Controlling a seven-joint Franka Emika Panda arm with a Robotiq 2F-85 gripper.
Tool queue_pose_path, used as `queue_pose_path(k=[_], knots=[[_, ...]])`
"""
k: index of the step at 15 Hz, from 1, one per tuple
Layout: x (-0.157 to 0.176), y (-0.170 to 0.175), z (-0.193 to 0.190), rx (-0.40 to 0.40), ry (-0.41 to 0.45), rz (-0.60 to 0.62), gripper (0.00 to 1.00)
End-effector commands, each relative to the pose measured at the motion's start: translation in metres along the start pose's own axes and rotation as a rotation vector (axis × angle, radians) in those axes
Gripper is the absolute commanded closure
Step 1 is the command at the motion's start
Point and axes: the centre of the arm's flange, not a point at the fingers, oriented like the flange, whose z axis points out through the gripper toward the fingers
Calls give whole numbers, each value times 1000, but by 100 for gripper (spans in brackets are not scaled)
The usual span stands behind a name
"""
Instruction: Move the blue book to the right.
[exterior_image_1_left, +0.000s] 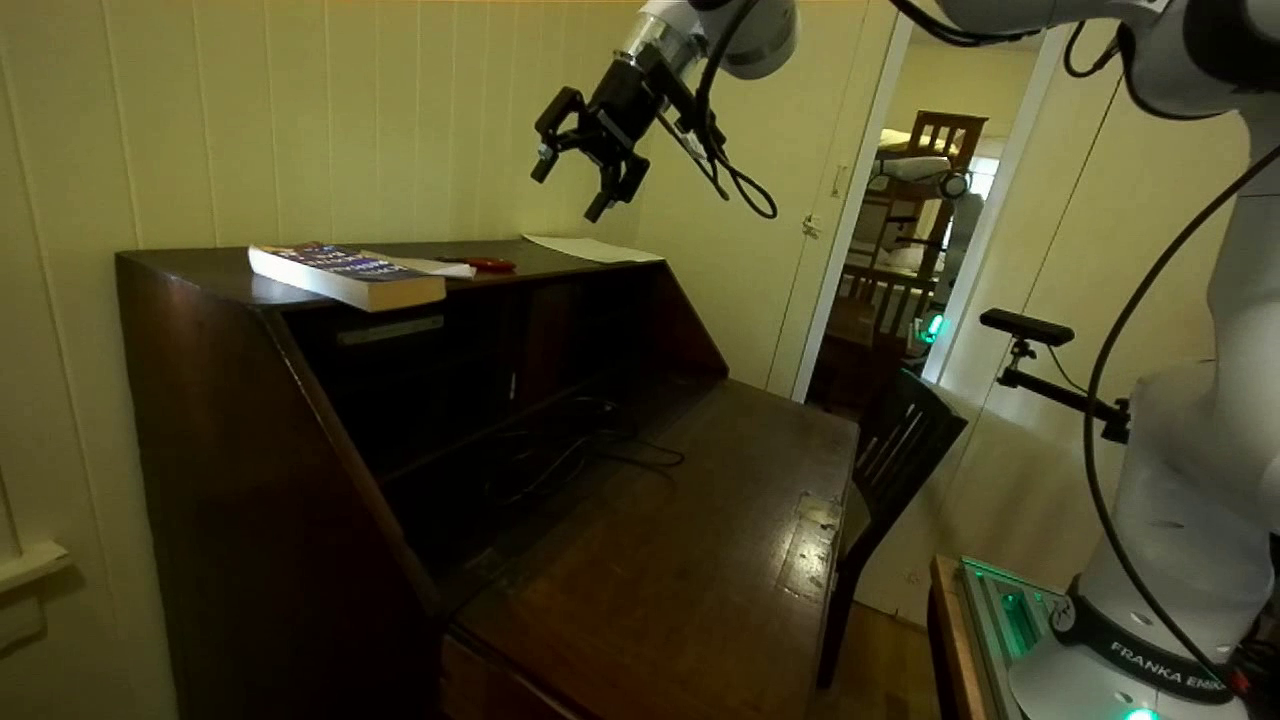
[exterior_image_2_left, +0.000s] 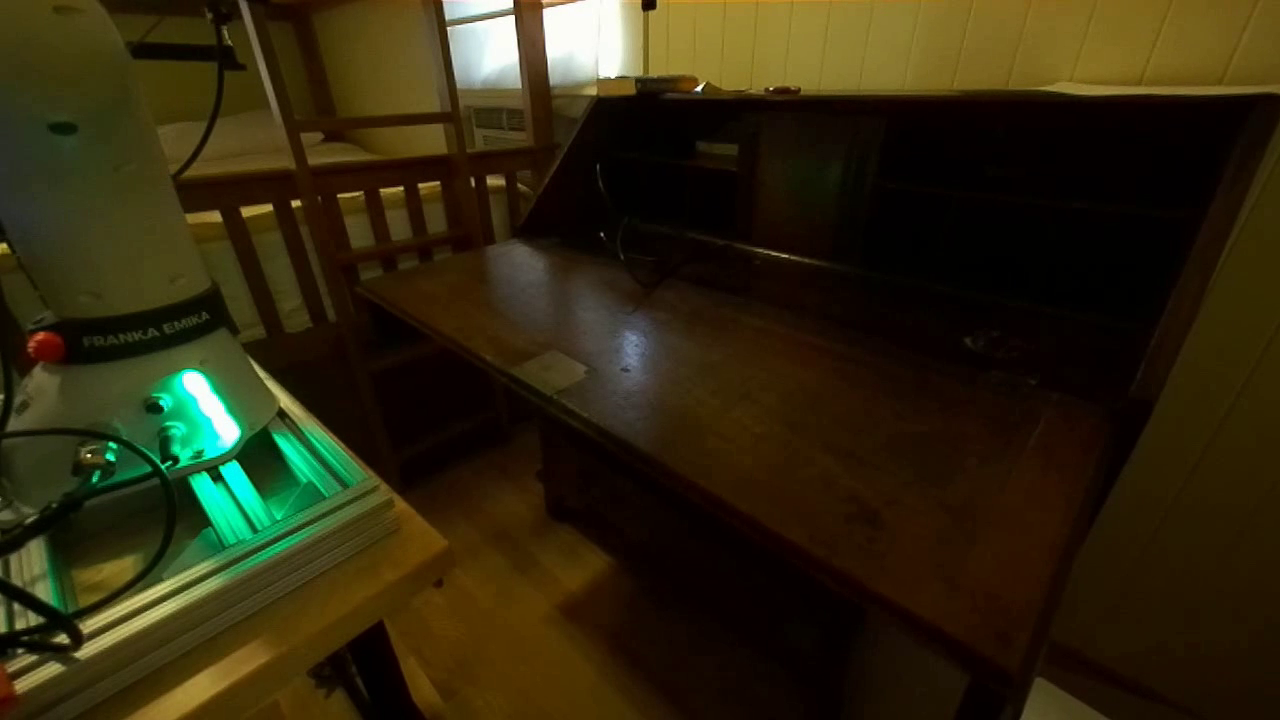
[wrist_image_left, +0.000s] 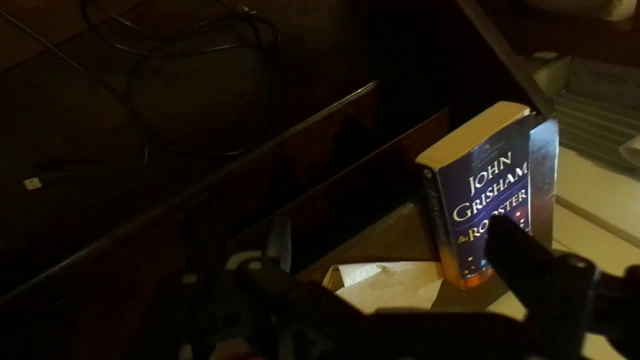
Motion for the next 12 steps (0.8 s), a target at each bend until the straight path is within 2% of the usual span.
queue_pose_path(k=[1, 3, 6, 8, 12], knots=[[4, -2, 1, 4, -9, -8, 0], [12, 3, 8, 10, -13, 15, 0], [22, 17, 42, 185, -75, 24, 0], [30, 24, 66, 266, -95, 30, 0], [43, 28, 107, 350, -116, 29, 0]])
